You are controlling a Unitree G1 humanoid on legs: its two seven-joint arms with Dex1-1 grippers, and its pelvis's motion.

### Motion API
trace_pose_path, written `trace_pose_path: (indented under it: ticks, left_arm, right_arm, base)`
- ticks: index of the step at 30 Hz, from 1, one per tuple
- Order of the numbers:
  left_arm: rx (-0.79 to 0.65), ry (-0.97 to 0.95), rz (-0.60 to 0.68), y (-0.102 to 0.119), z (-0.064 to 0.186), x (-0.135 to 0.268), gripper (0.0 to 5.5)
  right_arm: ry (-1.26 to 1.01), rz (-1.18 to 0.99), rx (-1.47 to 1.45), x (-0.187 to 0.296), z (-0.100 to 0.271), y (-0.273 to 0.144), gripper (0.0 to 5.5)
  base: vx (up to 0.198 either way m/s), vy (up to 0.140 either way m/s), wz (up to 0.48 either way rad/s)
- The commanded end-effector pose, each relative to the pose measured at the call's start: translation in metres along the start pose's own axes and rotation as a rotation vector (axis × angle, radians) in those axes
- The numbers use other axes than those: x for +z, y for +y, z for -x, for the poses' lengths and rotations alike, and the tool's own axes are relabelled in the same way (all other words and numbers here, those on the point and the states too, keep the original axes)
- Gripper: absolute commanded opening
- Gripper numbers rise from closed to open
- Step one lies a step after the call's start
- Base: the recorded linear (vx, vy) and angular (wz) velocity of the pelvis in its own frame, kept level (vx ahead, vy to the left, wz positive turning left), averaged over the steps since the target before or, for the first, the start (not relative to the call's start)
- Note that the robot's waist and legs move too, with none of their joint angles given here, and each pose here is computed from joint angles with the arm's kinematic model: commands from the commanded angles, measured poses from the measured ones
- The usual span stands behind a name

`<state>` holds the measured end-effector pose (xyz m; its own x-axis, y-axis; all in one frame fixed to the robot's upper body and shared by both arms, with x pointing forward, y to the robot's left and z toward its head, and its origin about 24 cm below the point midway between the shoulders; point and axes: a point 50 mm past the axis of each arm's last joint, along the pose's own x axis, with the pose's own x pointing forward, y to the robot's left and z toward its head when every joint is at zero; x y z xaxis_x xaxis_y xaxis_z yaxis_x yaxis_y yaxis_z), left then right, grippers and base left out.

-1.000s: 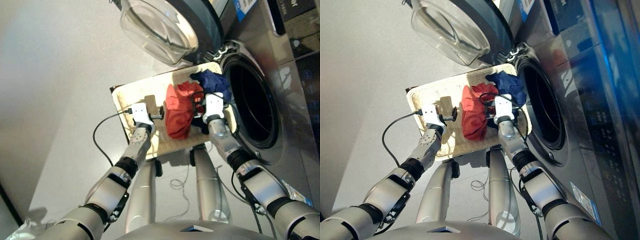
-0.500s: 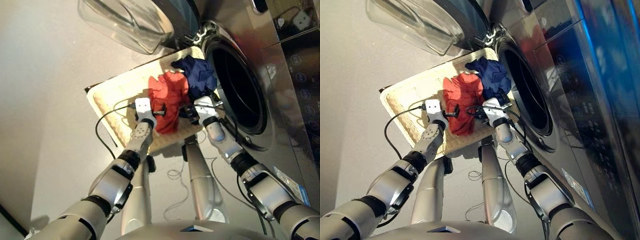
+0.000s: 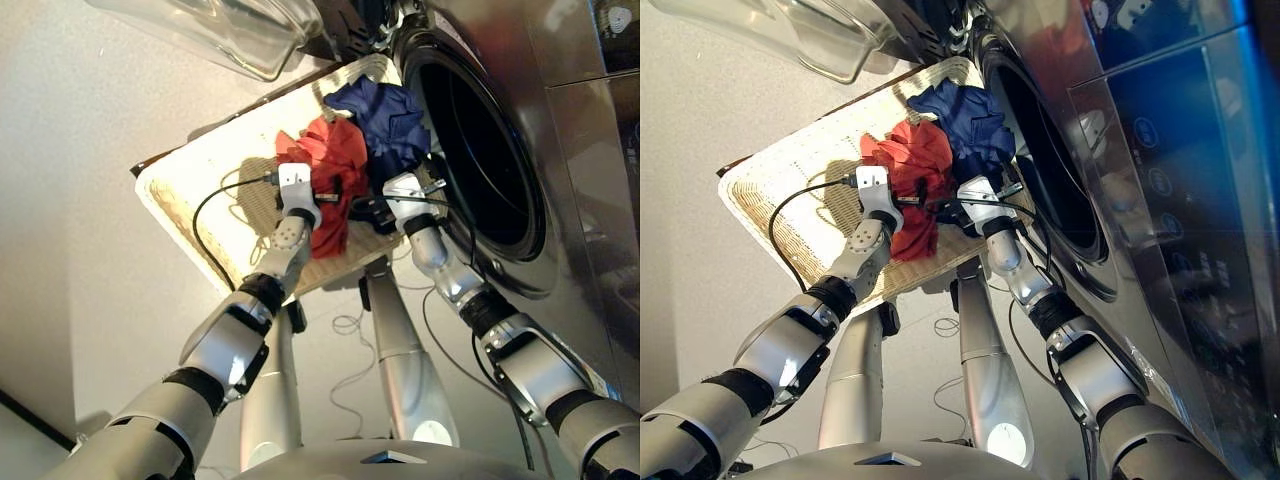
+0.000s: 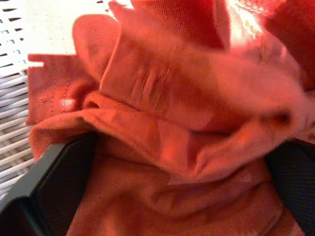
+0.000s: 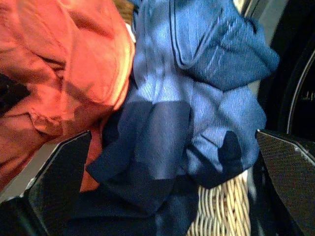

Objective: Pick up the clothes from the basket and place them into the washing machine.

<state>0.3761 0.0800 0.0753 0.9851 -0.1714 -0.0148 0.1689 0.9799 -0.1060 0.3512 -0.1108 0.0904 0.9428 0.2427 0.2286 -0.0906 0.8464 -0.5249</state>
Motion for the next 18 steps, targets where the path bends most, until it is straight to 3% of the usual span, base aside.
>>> trace_pose_path:
  ticks: [1, 11, 18]
  left_arm:
    - [-0.004, -0.023, 0.015, 0.003, -0.003, 0.006, 0.0]
    - [-0.046, 0.02, 0.114, -0.002, 0.014, -0.021, 0.0]
    - [-0.083, 0.019, 0.2, 0.003, 0.03, -0.034, 0.0]
  right_arm:
    - [-0.139, -0.031, 0.004, 0.033, -0.012, 0.008, 5.5]
    - [0.029, 0.006, 0.054, -0.007, 0.002, 0.015, 5.5]
    - [0.156, 0.038, 0.15, -0.037, 0.023, 0.026, 5.5]
  base:
    - [0.0, 0.0, 0.0]
    - [0.0, 0.0, 0.0]
    - [-0.009, -0.023, 0.203]
